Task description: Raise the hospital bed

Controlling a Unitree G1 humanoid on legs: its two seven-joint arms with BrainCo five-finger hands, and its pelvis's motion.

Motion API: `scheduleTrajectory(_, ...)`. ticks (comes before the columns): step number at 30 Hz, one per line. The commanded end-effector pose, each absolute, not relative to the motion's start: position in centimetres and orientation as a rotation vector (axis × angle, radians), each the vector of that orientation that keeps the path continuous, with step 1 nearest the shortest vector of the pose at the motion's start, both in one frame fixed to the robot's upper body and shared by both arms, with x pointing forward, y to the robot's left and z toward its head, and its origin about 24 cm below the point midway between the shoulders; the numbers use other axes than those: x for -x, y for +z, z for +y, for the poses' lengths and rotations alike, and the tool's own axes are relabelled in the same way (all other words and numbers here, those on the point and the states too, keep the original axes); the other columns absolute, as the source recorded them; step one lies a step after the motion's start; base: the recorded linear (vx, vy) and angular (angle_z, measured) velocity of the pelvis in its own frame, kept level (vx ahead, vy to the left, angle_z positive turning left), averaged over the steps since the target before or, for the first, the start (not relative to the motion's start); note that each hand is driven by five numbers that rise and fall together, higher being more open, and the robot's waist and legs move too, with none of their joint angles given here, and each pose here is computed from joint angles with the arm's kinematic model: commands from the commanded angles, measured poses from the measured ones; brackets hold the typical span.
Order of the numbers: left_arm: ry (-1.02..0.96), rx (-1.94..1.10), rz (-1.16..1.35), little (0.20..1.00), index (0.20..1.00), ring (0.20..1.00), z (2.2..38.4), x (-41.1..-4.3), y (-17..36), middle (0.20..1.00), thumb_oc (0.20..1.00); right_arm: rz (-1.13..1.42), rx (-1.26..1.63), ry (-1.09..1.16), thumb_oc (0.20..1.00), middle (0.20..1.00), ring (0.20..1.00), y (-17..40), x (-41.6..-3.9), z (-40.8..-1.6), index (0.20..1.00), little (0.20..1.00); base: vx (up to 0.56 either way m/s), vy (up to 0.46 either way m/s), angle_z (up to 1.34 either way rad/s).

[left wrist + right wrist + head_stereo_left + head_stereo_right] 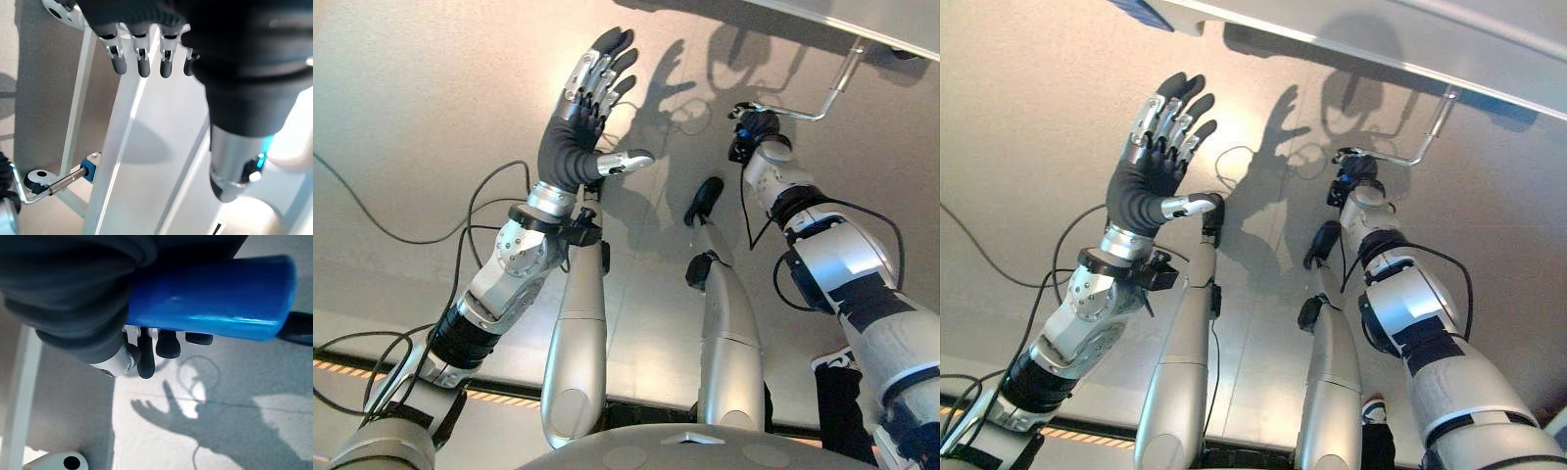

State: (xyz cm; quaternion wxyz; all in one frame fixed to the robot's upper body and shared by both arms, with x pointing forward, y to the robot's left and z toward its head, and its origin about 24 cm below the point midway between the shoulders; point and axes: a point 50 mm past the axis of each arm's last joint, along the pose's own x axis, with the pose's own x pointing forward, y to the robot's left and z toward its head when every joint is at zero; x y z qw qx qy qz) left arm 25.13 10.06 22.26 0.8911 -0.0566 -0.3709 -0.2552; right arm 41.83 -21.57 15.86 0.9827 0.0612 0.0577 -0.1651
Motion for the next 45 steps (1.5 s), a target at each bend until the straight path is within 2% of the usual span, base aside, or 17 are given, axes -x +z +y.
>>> scheduleTrajectory(1, -0.648, 0.195, -0.921, 1.000, 1.000, 1.000, 9.1, -22.5, 24.3, 1.000, 1.000, 0.160, -0.082, -0.358, 0.200, 0.200, 0.200, 14.7, -41.3, -23.0, 0.200, 0.200, -0.01, 0.027, 0.04)
scheduleTrajectory(2, -0.649, 0.195, -0.921, 1.000, 1.000, 1.000, 9.1, -22.5, 24.3, 1.000, 1.000, 0.160, -0.082, -0.358, 0.200, 0.200, 0.200, 14.7, -41.3, -23.0, 0.200, 0.200, -0.01, 0.008, 0.05)
scheduleTrajectory(3, -0.652, 0.189, -0.915, 1.000, 1.000, 1.000, 9.1, -22.5, 24.2, 1.000, 1.000, 0.177, -0.124, -0.430, 0.200, 0.200, 0.200, 13.9, -40.5, -25.1, 0.200, 0.200, -0.01, 0.012, 0.06)
scheduleTrajectory(8, -0.659, 0.172, -0.904, 1.000, 1.000, 1.000, 9.1, -22.5, 24.0, 1.000, 1.000, 0.214, -0.130, -0.548, 0.200, 0.200, 0.200, 12.3, -38.8, -28.8, 0.200, 0.200, 0.00, 0.005, -0.03)
scheduleTrajectory(9, -0.656, 0.165, -0.898, 1.000, 1.000, 1.000, 9.3, -22.5, 23.9, 1.000, 1.000, 0.229, -0.126, -0.603, 0.200, 0.200, 0.200, 11.7, -37.7, -30.7, 0.200, 0.200, 0.00, -0.001, -0.06)
scheduleTrajectory(18, -0.652, 0.117, -0.896, 1.000, 1.000, 1.000, 9.9, -22.5, 23.6, 1.000, 1.000, 0.226, -0.144, -0.870, 0.200, 0.200, 0.200, 10.6, -32.4, -38.6, 0.200, 0.200, 0.00, -0.025, -0.06)
scheduleTrajectory(26, -0.621, 0.074, -0.900, 1.000, 1.000, 1.000, 10.9, -22.4, 23.5, 1.000, 1.000, 0.120, -0.194, -1.018, 0.200, 0.200, 0.200, 12.3, -29.1, -42.8, 0.200, 0.200, 0.00, -0.011, -0.03)
scheduleTrajectory(28, -0.612, 0.073, -0.900, 1.000, 1.000, 1.000, 11.1, -22.3, 23.5, 1.000, 1.000, 0.080, -0.203, -1.006, 0.200, 0.200, 0.200, 12.9, -29.4, -42.7, 0.200, 0.200, 0.00, 0.000, 0.00)
scheduleTrajectory(30, -0.580, 0.064, -0.907, 1.000, 1.000, 1.000, 11.7, -22.2, 23.4, 1.000, 1.000, -0.101, -0.238, -0.920, 0.200, 0.200, 0.200, 15.2, -30.6, -41.9, 0.200, 0.200, 0.00, -0.015, -0.02)
scheduleTrajectory(35, -0.483, 0.047, -0.918, 1.000, 1.000, 1.000, 13.2, -21.8, 23.3, 1.000, 1.000, -0.464, -0.299, -0.653, 0.200, 0.200, 0.200, 18.2, -31.3, -36.3, 0.200, 0.200, 0.00, -0.036, -0.10)
scheduleTrajectory(36, -0.460, 0.040, -0.916, 1.000, 1.000, 1.000, 13.5, -21.6, 23.3, 1.000, 1.000, -0.533, -0.313, -0.565, 0.200, 0.200, 0.200, 18.5, -30.8, -34.1, 0.200, 0.200, 0.00, -0.023, -0.10)
scheduleTrajectory(39, -0.454, 0.044, -0.914, 1.000, 1.000, 1.000, 13.8, -21.4, 23.3, 1.000, 1.000, -0.606, -0.329, -0.539, 0.200, 0.200, 0.200, 18.9, -30.0, -32.9, 0.200, 0.200, -0.01, -0.027, -0.11)
scheduleTrajectory(40, -0.428, 0.032, -0.925, 1.000, 1.000, 1.000, 14.5, -21.1, 23.6, 1.000, 1.000, -0.675, -0.320, -0.438, 0.200, 0.200, 0.200, 19.6, -28.8, -31.0, 0.200, 0.200, 0.00, -0.042, -0.09)
scheduleTrajectory(45, -0.402, 0.007, -0.927, 1.000, 1.000, 1.000, 15.8, -20.3, 23.9, 1.000, 1.000, -0.788, -0.336, -0.170, 0.200, 0.200, 0.200, 21.4, -26.1, -28.0, 0.200, 0.200, 0.00, -0.029, 0.02)
